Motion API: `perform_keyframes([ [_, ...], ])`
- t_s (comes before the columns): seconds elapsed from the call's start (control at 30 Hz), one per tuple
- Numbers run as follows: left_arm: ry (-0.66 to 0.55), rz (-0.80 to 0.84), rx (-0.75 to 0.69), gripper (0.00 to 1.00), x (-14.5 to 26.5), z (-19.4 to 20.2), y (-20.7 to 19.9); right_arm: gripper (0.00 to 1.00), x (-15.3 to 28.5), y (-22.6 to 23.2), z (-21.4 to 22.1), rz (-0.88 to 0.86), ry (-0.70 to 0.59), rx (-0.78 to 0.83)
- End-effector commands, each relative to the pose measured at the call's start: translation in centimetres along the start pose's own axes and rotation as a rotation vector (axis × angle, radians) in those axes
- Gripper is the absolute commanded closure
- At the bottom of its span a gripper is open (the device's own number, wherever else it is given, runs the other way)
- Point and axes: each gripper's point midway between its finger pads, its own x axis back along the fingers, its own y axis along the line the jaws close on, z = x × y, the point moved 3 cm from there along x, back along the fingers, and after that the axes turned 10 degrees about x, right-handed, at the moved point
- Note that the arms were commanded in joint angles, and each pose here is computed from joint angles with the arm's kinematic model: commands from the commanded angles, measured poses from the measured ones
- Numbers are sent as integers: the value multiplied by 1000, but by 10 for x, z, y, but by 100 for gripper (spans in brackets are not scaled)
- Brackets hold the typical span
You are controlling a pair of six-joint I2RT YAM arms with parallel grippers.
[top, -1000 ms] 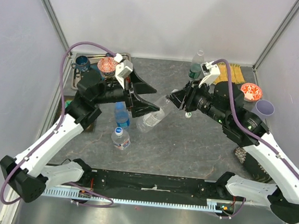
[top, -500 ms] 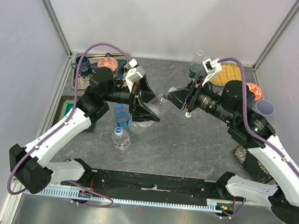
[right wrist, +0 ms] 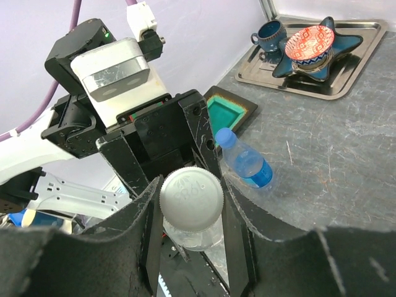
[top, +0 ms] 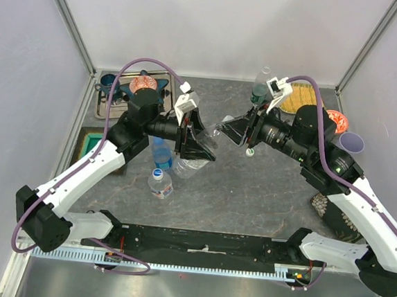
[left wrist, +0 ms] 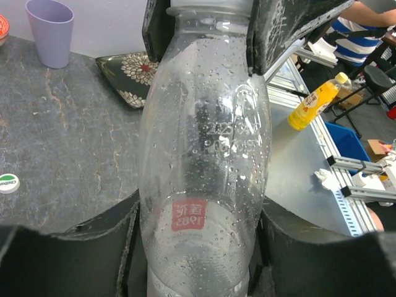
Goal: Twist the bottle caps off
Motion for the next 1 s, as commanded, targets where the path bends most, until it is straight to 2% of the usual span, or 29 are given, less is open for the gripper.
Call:
perform_keyframes([
  [0.0,-9,-22,-88,57,-2,-9,-7,36,8,3,-28,26,-86,16],
  [0.1,-43,-140,-122,57,-4,-11,4,19,15,-8,-42,130,-144,14],
  [0.2,-83,-289,-197,56,-6,-15,17,13,21,-18,-54,217,-202,-11],
  [0.33,-126,-464,-273,53,-12,-17,27,13,22,-28,-60,295,-240,-61],
  [0.5,-221,-674,-291,52,-5,-27,42,15,16,-39,-53,357,-227,-110],
  [0.7,-279,-748,-303,53,0,-31,44,19,8,-42,-45,359,-203,-124],
  [0.97,-286,-741,-308,54,1,-31,40,26,-7,-44,-32,346,-152,-125],
])
